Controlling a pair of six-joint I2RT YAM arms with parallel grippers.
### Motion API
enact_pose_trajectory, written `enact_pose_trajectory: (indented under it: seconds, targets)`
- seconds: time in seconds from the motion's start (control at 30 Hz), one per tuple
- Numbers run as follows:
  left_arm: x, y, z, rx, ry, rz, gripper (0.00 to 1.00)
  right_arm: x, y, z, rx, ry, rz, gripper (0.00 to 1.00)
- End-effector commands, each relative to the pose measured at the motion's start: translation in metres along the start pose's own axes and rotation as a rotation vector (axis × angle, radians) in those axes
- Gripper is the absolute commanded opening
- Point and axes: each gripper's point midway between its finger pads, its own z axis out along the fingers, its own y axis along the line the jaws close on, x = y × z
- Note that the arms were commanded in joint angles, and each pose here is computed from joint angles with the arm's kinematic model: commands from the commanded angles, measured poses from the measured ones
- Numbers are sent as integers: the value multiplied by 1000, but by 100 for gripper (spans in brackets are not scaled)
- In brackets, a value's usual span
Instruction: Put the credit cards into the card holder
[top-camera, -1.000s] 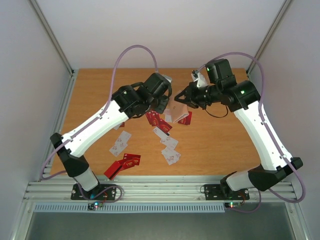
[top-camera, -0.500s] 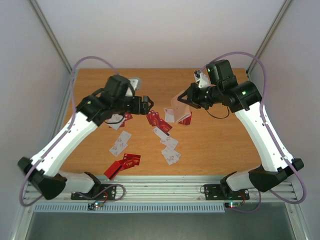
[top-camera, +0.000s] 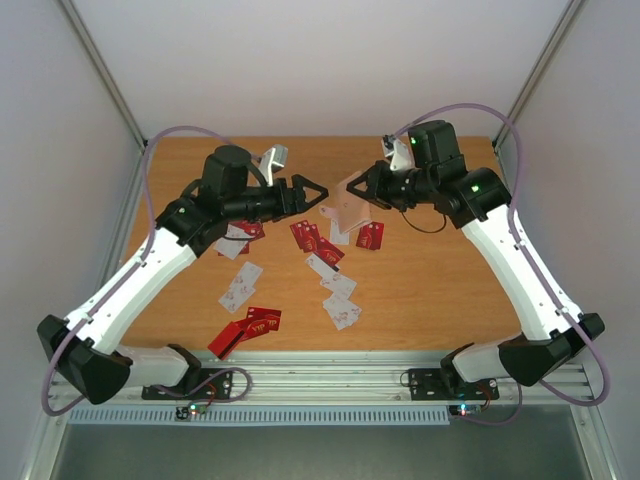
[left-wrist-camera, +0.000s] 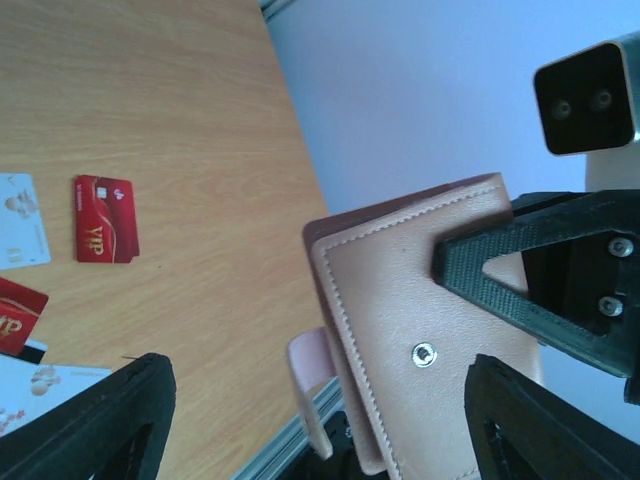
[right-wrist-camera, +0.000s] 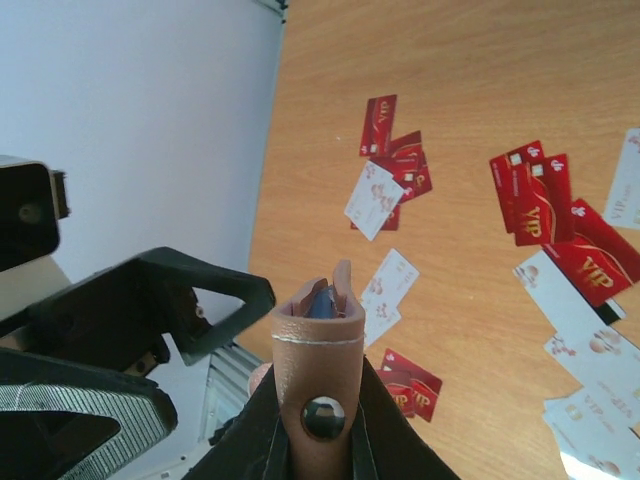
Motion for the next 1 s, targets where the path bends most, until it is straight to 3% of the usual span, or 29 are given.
enact_pose_trajectory:
  seconds: [0.0,0.53,0.97]
  targets:
    - [-6,-17,7,110,5,-42,79,-12,23,-8,-117,-55,-7,1]
    - [-6,-17,-9,120,-65,-36,38,-24,37,-9,-353,-61,119,1]
    - [-10,-24,-10,165,-81,-59,33,-30,51,-5,-491,-39,158,1]
